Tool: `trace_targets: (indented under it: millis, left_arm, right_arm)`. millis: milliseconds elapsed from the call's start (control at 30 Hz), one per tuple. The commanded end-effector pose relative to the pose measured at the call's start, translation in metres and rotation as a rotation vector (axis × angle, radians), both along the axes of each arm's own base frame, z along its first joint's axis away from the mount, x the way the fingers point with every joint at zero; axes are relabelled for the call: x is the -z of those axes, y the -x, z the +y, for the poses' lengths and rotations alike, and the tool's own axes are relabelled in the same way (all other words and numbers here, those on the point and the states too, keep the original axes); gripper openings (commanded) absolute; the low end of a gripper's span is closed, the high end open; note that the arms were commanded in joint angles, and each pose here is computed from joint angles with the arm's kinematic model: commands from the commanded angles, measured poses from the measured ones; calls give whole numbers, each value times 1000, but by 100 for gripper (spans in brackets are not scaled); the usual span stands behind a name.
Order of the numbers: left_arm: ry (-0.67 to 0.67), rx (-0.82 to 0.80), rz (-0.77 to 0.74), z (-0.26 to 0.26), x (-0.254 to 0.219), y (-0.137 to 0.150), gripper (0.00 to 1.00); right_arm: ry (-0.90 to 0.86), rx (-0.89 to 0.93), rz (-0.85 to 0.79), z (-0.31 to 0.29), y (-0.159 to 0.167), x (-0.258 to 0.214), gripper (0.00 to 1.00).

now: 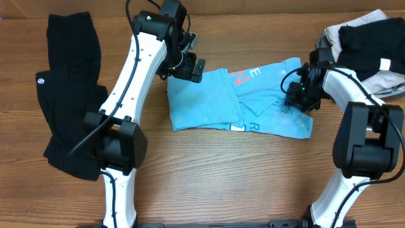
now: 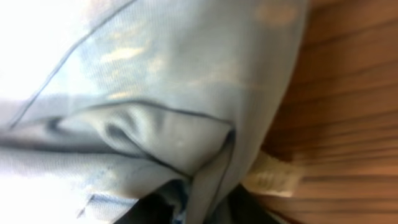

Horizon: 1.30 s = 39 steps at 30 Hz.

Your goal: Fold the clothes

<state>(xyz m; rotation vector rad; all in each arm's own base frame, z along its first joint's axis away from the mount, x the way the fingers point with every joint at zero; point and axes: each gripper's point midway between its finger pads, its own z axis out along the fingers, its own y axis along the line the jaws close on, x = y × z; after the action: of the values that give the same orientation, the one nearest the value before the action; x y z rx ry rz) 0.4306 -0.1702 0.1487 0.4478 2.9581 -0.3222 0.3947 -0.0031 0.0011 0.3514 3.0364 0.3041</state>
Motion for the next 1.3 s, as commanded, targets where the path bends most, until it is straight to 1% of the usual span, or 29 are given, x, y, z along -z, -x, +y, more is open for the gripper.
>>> trace_targets:
  millis: [0, 67, 100, 233, 333, 500, 667, 767, 867, 1033, 1267]
  left_arm:
    - [-62, 3, -51, 13, -9, -6, 100]
    - [-86, -12, -49, 23, -8, -8, 100]
    - [-94, -23, -47, 28, -8, -8, 100]
    - [-120, -80, -35, 57, -7, -13, 100]
    - [-123, -131, -21, 80, -7, -15, 100]
    - [-124, -221, 3, 121, -6, -17, 100]
    - [-126, -286, 22, 151, -6, -16, 100]
    - [-127, -307, 23, 160, -6, -16, 100]
    - [-126, -314, 23, 164, -6, -17, 100]
    - [-126, -314, 20, 164, -6, -17, 100]
    - [-126, -315, 19, 164, -6, -17, 100]
  right_arm:
    - [-60, 38, 89, 9, 20, 23, 18]
    - [-61, 61, 87, 6, 17, 21, 10]
    - [-62, 70, 86, 4, 16, 18, 8]
    - [-92, 102, 82, -5, 9, 0, 4]
    - [-119, 116, 77, -10, 5, -18, 4]
    - [-143, 82, 63, -11, 0, -56, 4]
    - [-153, 43, 19, 5, -7, -94, 4]
    - [-189, -7, -21, 29, -10, -116, 4]
    - [-205, -71, -43, 60, -10, -129, 4]
    - [-210, -179, -56, 132, -5, -133, 4]
    - [-207, -284, -156, 234, 1, -138, 4]
